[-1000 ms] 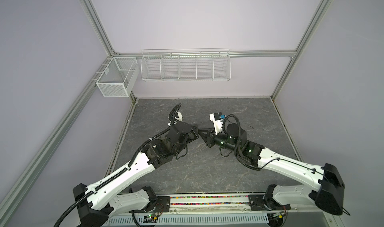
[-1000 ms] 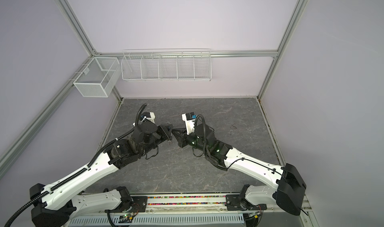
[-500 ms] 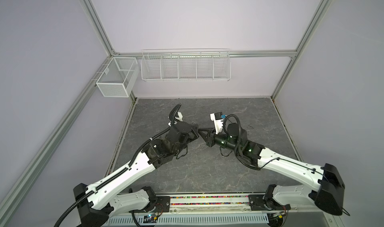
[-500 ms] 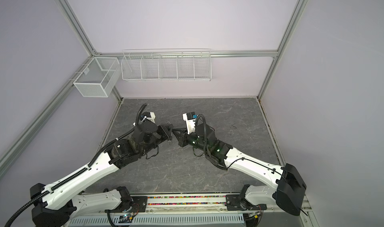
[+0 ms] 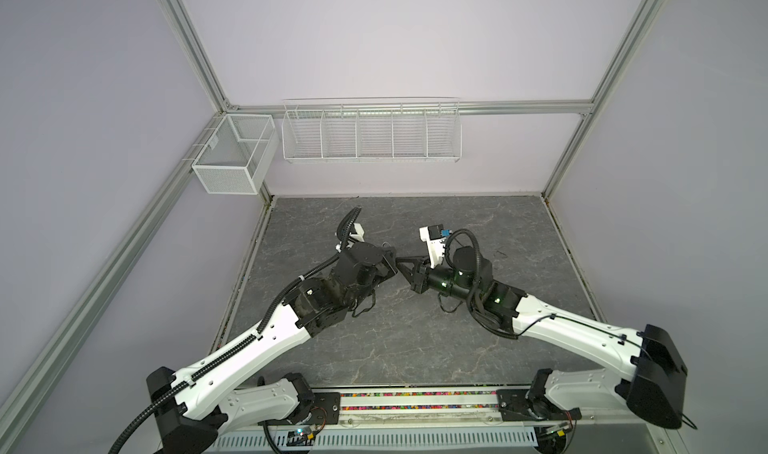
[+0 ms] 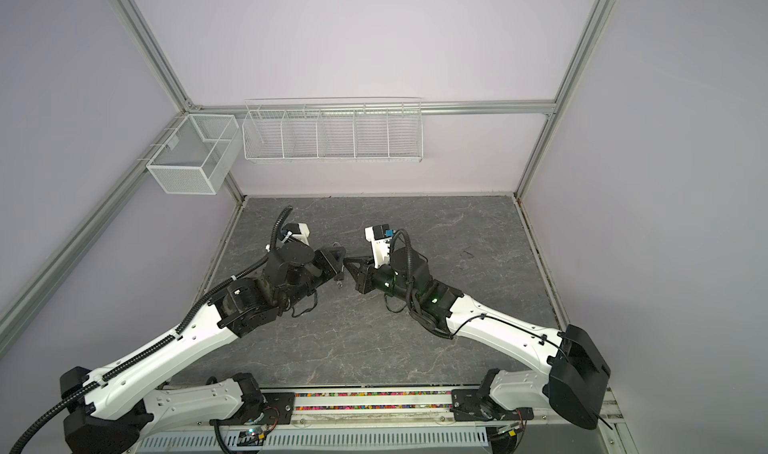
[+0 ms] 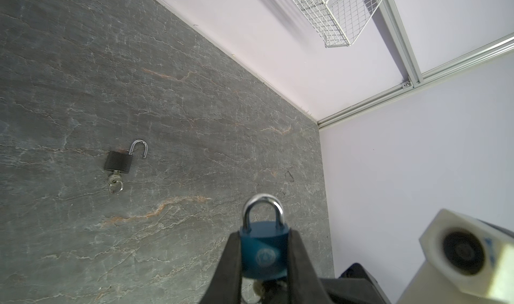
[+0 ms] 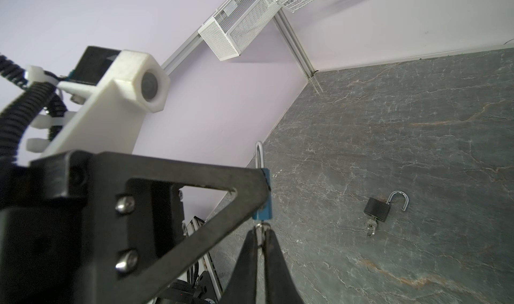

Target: Unlock with the key

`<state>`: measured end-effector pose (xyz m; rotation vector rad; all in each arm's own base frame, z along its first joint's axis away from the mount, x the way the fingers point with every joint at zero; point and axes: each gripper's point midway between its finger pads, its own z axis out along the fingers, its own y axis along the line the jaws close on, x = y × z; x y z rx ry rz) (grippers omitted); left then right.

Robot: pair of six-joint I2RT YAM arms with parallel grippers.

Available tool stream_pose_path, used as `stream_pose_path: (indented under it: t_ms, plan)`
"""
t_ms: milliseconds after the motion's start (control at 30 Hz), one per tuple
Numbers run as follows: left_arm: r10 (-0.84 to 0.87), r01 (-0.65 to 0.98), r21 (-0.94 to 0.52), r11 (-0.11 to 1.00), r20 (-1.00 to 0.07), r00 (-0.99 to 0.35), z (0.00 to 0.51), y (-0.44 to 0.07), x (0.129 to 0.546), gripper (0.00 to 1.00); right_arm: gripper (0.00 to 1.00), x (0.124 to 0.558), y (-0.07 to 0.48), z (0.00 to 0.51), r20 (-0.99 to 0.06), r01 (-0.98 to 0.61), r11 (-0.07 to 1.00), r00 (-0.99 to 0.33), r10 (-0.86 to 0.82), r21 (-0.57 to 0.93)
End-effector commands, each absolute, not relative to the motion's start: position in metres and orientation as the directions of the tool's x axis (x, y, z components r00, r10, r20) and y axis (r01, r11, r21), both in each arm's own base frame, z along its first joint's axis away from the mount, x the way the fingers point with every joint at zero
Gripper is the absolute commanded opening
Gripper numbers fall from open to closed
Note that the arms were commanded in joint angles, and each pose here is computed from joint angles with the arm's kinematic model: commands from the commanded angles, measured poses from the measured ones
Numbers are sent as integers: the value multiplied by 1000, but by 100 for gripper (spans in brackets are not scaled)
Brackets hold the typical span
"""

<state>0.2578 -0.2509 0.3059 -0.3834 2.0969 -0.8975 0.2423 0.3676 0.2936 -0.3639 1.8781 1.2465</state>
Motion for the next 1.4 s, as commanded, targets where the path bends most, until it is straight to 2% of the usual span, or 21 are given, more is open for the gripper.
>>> stream_pose_path:
  t_ms: [0, 200, 367, 733, 1267, 1367]
  plan:
    - [-567, 60, -766, 640, -524, -635, 320, -259, 256, 0, 11, 240, 377, 299, -757, -644, 420, -623, 198, 640]
    - [-560, 75, -778, 624, -512, -651, 321, -262, 252, 0, 7, 242, 377, 308, -752, -648, 396, -621, 221, 651]
    - [-559, 88, -789, 608, -505, -658, 322, -263, 249, 0, 7, 241, 378, 321, -742, -658, 348, -626, 241, 668]
    - [-539, 125, -819, 560, -475, -696, 320, -264, 242, 0, 7, 237, 373, 358, -673, -658, 170, -670, 313, 734]
    - [-536, 182, -851, 493, -462, -707, 325, -276, 243, 0, 7, 239, 367, 383, -503, -566, -40, -761, 409, 823]
    - [-542, 176, -847, 501, -466, -699, 325, -274, 245, 0, 7, 238, 364, 382, -497, -558, -33, -762, 416, 829]
